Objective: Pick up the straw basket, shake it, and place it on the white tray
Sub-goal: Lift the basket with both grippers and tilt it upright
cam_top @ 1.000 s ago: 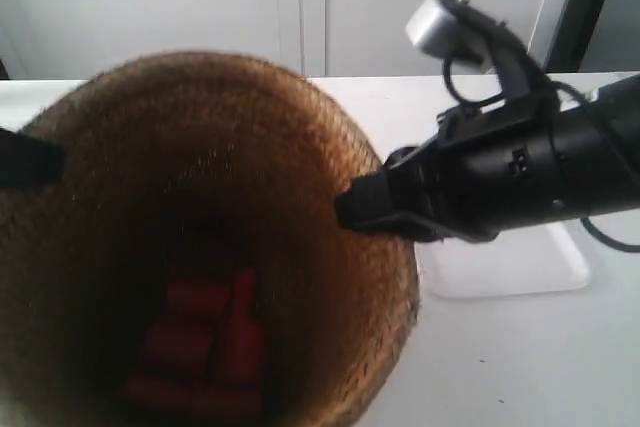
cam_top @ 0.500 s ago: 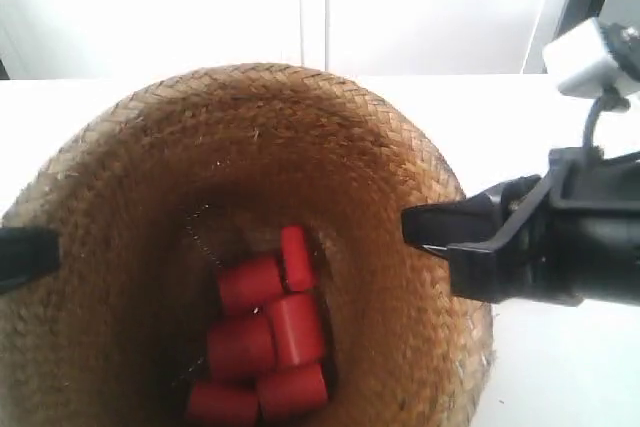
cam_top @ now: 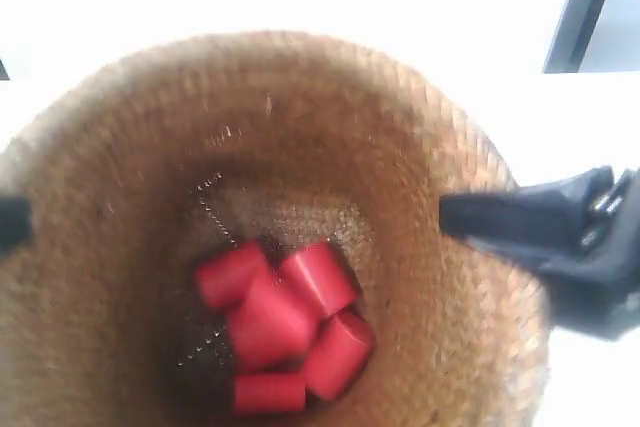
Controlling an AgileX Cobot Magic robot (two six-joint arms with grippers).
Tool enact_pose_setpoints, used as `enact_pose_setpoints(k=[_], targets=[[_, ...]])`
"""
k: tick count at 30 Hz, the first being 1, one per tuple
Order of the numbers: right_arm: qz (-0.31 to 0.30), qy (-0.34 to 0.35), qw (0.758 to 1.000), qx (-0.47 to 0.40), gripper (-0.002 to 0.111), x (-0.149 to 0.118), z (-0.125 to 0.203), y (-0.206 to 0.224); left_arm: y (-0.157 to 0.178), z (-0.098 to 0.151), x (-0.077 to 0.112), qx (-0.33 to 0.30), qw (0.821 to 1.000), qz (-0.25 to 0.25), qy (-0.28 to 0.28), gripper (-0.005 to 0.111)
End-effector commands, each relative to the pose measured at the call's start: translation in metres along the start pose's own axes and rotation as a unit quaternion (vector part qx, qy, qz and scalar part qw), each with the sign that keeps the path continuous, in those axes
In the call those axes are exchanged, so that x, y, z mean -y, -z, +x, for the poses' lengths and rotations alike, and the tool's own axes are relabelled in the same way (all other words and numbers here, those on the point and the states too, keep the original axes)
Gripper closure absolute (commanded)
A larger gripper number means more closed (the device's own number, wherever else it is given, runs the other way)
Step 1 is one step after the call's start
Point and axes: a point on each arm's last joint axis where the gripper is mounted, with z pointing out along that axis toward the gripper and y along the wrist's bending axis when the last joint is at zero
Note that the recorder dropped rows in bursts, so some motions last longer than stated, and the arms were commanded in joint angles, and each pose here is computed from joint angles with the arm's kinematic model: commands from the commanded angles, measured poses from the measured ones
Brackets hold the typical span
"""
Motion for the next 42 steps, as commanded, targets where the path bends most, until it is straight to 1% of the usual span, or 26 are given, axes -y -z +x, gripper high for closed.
enact_pose_setpoints(k=[1,3,5,7,8,10,13,14,15,17,19,21,22,24,25,27,29,31,32,34,35,36,37,39,41,42], targets=[[-0.030,0.043,0.996,0.071,0.108,-0.030,-0.044,0.038,0.033,-0.043,0.038,0.083,0.994,0.020,-0.073,0.107],[-0.011,0.019,0.999,0.046,0.108,-0.019,-0.028,0.028,0.030,-0.030,0.033,0.044,0.998,0.004,-0.044,0.107],[0.026,-0.013,0.999,0.020,0.108,0.004,0.001,0.003,0.016,-0.004,0.016,0.001,1.000,-0.008,-0.001,0.107],[0.064,-0.030,0.997,0.027,0.108,0.022,0.016,-0.010,0.004,0.013,0.001,0.000,0.999,-0.022,0.026,0.107],[0.070,-0.028,0.997,0.029,0.108,0.024,0.018,-0.012,0.002,0.015,-0.003,0.004,0.999,-0.028,0.028,0.107],[0.058,-0.018,0.997,0.039,0.108,0.017,0.006,-0.007,0.003,0.005,-0.002,0.014,0.999,-0.029,0.019,0.107],[0.004,0.023,0.998,0.065,0.108,-0.015,-0.032,0.023,0.022,-0.031,0.023,0.046,0.998,-0.007,-0.036,0.107],[-0.005,0.038,0.997,0.074,0.108,-0.023,-0.040,0.034,0.029,-0.039,0.030,0.050,0.998,-0.003,-0.048,0.107],[-0.004,0.043,0.996,0.079,0.108,-0.026,-0.042,0.041,0.032,-0.043,0.034,0.047,0.998,-0.004,-0.050,0.107],[0.016,0.024,0.998,0.062,0.108,-0.019,-0.030,0.038,0.027,-0.033,0.027,0.024,0.999,-0.011,-0.027,0.107],[0.039,0.003,0.998,0.040,0.108,-0.002,-0.007,0.021,0.014,-0.011,0.013,-0.003,1.000,-0.014,0.010,0.107],[0.065,-0.027,0.997,0.044,0.108,0.016,0.013,0.005,0.002,0.008,0.000,0.000,0.999,-0.017,0.038,0.107],[0.069,-0.027,0.996,0.045,0.108,0.017,0.014,0.003,0.000,0.010,-0.002,0.006,0.999,-0.014,0.043,0.107],[0.055,-0.016,0.997,0.055,0.108,0.009,0.000,0.010,0.004,-0.004,0.004,0.025,0.999,0.000,0.025,0.107],[0.031,0.000,0.998,0.063,0.108,-0.006,-0.020,0.023,0.012,-0.021,0.015,0.039,0.999,0.010,0.002,0.107],[0.016,0.029,0.997,0.075,0.108,-0.021,-0.039,0.040,0.025,-0.041,0.030,0.050,0.998,0.019,-0.030,0.107],[0.019,0.021,0.997,0.070,0.108,-0.022,-0.040,0.043,0.028,-0.042,0.031,0.035,0.999,0.007,-0.030,0.107],[0.033,-0.003,0.999,0.043,0.108,-0.009,-0.021,0.027,0.020,-0.025,0.020,-0.002,1.000,-0.009,-0.008,0.107],[0.045,-0.012,0.998,0.034,0.108,0.000,-0.010,0.018,0.013,-0.012,0.012,-0.016,1.000,-0.014,0.012,0.107],[0.073,-0.030,0.997,0.026,0.108,0.017,0.010,0.001,0.002,0.009,-0.002,-0.019,0.999,-0.022,0.044,0.107],[0.078,-0.031,0.996,0.029,0.108,0.019,0.012,0.000,0.000,0.011,-0.004,-0.010,0.999,-0.020,0.046,0.107],[0.077,-0.030,0.996,0.036,0.108,0.018,0.009,0.001,0.000,0.006,-0.001,0.001,0.999,-0.011,0.047,0.107],[0.069,-0.024,0.997,0.041,0.108,0.013,0.001,0.006,0.004,-0.004,0.005,0.012,0.999,0.003,0.033,0.107],[0.042,0.004,0.997,0.058,0.108,-0.007,-0.025,0.026,0.019,-0.031,0.024,0.030,0.999,0.022,-0.010,0.107],[0.030,0.030,0.996,0.075,0.108,-0.021,-0.041,0.045,0.033,-0.052,0.038,0.041,0.998,0.011,-0.044,0.107],[0.035,0.030,0.996,0.079,0.108,-0.022,-0.042,0.049,0.036,-0.055,0.039,0.041,0.998,0.002,-0.050,0.107]])
